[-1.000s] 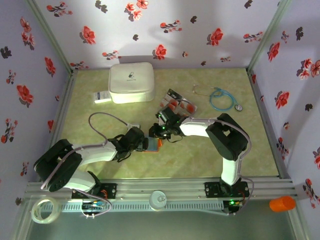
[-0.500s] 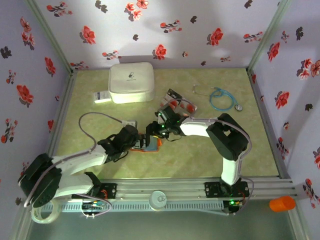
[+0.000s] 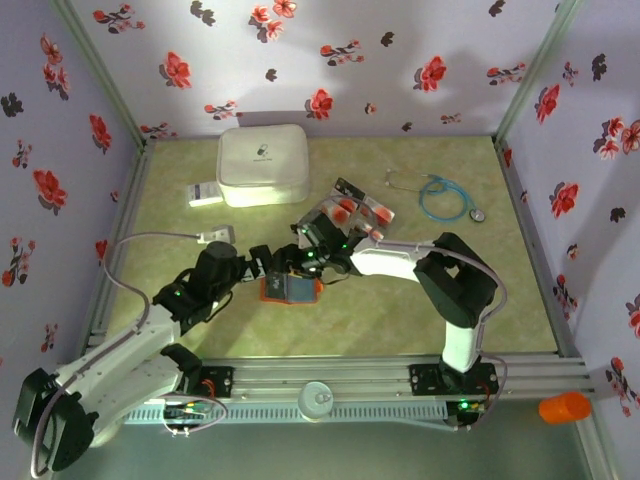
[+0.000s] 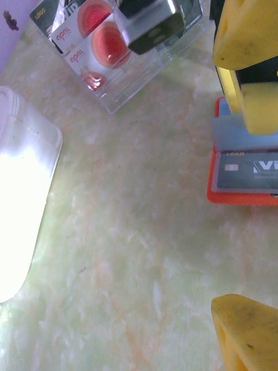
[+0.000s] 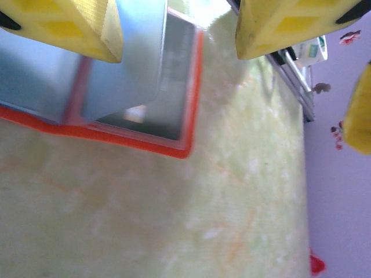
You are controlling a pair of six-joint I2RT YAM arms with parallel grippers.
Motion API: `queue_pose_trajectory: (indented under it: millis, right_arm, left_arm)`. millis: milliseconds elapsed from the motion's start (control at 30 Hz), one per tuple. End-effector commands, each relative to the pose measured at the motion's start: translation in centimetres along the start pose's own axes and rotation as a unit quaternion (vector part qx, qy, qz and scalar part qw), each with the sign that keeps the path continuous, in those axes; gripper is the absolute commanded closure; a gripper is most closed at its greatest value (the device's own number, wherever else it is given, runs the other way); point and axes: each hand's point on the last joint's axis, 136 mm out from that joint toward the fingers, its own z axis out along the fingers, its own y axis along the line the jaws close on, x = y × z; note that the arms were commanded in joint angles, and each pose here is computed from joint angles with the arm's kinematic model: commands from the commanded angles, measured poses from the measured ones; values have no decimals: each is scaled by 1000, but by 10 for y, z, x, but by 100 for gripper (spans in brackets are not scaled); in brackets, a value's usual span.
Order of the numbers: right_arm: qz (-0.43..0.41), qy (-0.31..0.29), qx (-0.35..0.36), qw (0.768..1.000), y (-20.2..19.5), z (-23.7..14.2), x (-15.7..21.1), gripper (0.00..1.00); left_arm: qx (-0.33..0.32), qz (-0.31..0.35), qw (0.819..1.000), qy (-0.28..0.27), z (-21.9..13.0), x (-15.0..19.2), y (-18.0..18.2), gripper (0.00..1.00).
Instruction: Put the credit cards into the card holder
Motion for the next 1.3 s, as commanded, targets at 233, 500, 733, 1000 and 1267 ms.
queue_pose_trajectory:
  millis: [233, 500, 733, 1000, 1267]
  right_arm:
    - [10, 14, 13, 1000, 2, 31, -1, 43]
    - [31, 17, 8, 999, -9, 49, -1, 44]
    - [28, 7, 3, 1000, -6, 37, -5, 44]
    - [32, -19, 2, 999, -9, 17, -13, 44]
    - [43, -37, 4, 998, -18, 2, -19, 48]
  left_arm:
    - [-28, -20, 999, -2, -5, 3, 21, 0]
    - [-34, -24, 999, -3, -8, 3, 26, 0]
    - [-43, -23, 999, 6, -6, 10, 33, 0]
    - [-53, -23, 998, 22, 0, 23, 40, 0]
    - [-44, -21, 998, 38, 9, 31, 36, 0]
